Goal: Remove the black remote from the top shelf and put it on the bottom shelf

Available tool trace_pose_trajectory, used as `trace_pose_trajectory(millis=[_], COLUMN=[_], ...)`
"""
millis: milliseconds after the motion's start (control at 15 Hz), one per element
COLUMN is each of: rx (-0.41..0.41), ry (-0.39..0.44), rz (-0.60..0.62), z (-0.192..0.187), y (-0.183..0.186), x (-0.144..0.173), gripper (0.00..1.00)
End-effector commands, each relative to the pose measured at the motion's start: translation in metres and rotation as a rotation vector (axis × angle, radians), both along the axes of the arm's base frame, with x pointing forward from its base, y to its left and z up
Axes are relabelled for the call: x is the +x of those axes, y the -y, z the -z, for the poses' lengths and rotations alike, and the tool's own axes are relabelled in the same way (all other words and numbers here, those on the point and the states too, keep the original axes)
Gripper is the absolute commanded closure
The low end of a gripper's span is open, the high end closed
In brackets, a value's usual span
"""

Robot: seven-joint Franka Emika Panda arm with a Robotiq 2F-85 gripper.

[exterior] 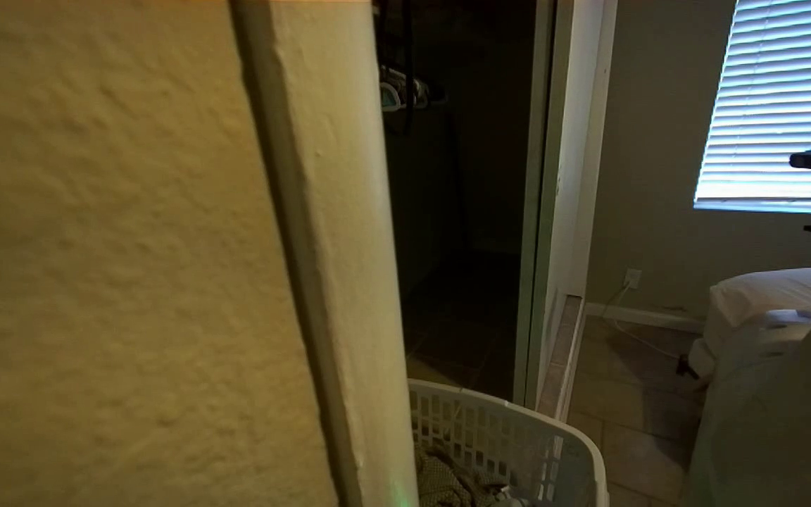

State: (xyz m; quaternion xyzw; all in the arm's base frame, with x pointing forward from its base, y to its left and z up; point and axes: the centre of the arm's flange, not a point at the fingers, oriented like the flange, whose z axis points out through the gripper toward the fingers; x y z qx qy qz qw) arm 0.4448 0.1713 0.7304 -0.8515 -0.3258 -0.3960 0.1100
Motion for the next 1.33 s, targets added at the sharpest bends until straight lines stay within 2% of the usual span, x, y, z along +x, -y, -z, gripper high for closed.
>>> trace_pose_trajectory(millis=[0, 467, 1267], rx=[0.025, 0.048, 0.093], ry=[0.039, 0.096, 0.074], rz=[-0.037, -0.081, -0.080], z=[0.014, 0.023, 0.052], y=[0.023, 0.042, 0.071], x=[-0.028, -0.051, -0.093], gripper=[0.69, 0.69, 0.69])
